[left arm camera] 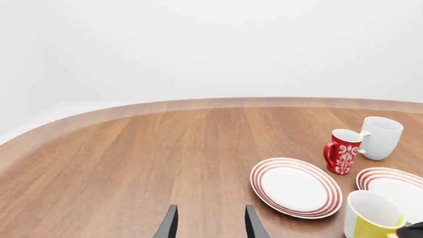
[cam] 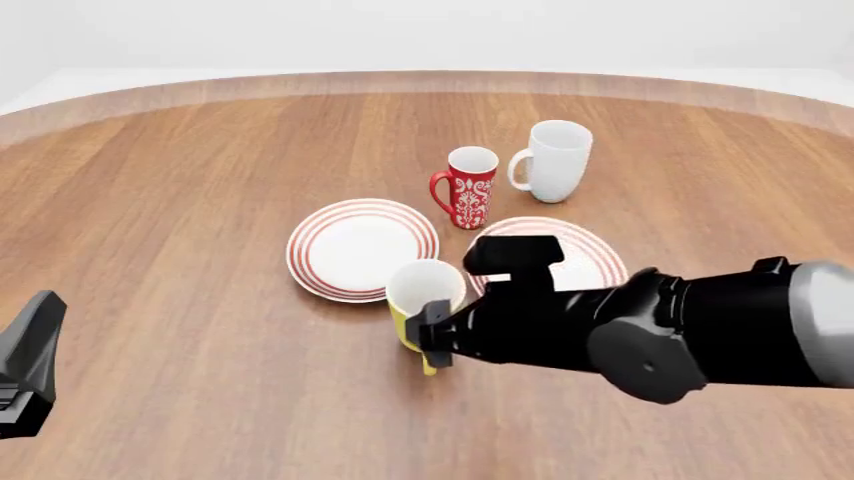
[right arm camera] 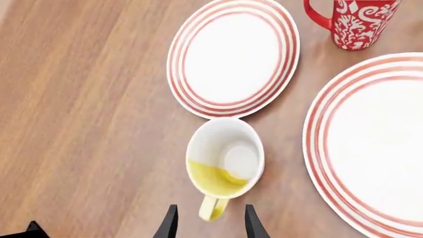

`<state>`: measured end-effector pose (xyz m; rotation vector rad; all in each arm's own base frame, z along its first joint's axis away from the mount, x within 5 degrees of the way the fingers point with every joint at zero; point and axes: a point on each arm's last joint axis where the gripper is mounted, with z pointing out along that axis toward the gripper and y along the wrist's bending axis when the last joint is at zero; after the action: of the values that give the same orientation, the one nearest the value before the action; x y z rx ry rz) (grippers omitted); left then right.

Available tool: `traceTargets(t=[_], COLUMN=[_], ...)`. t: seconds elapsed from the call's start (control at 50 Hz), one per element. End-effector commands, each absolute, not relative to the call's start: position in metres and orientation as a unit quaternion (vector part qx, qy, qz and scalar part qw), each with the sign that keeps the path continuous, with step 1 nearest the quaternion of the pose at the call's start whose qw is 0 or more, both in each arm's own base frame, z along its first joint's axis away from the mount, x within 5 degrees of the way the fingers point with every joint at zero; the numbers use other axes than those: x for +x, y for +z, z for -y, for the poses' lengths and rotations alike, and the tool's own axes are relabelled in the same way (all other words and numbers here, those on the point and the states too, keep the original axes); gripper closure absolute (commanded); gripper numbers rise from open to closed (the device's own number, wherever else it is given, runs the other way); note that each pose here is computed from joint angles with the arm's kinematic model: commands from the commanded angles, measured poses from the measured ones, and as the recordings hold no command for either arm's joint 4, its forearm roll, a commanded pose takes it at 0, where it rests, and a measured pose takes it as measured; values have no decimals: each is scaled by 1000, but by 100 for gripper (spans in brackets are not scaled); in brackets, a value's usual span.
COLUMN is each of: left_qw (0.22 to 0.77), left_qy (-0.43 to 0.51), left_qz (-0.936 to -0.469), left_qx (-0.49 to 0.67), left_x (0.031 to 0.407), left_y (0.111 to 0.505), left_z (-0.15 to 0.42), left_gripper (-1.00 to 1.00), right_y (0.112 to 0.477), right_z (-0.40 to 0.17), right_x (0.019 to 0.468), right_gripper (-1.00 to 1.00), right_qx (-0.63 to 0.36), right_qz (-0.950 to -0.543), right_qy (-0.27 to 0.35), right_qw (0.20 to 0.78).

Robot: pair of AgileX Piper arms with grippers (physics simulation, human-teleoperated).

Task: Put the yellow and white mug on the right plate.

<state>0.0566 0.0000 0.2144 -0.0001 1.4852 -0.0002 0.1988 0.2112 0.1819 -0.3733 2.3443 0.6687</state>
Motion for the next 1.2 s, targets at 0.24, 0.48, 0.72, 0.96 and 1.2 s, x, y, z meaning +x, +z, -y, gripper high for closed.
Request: traceTargets(t=[0.24, 0.48, 0.72, 0.96, 1.2], left_qw=[737, 737, 737, 737, 737], left_qy=[0, 0, 0, 0, 0], left_qz=[-676, -676, -676, -676, -676], left_qx=[0, 0, 0, 0, 0], left_x=[57, 57, 57, 57, 57], left_y=[214, 214, 214, 214, 214], left_z=[0, 0, 0, 0, 0], left_gripper=[-100, -100, -100, -100, -100], right_y=[159, 151, 140, 143, 148], right_z=[-220, -222, -220, -216, -213], right_x=[200, 197, 196, 196, 196], right_gripper=[-100, -100, -100, 100, 100], right_qx=[-140, -138, -133, -131, -133], right_qz=[-903, -906, -908, -907, -905], right_qy=[255, 256, 255, 256, 255], right_qw=[315, 308, 304, 308, 315])
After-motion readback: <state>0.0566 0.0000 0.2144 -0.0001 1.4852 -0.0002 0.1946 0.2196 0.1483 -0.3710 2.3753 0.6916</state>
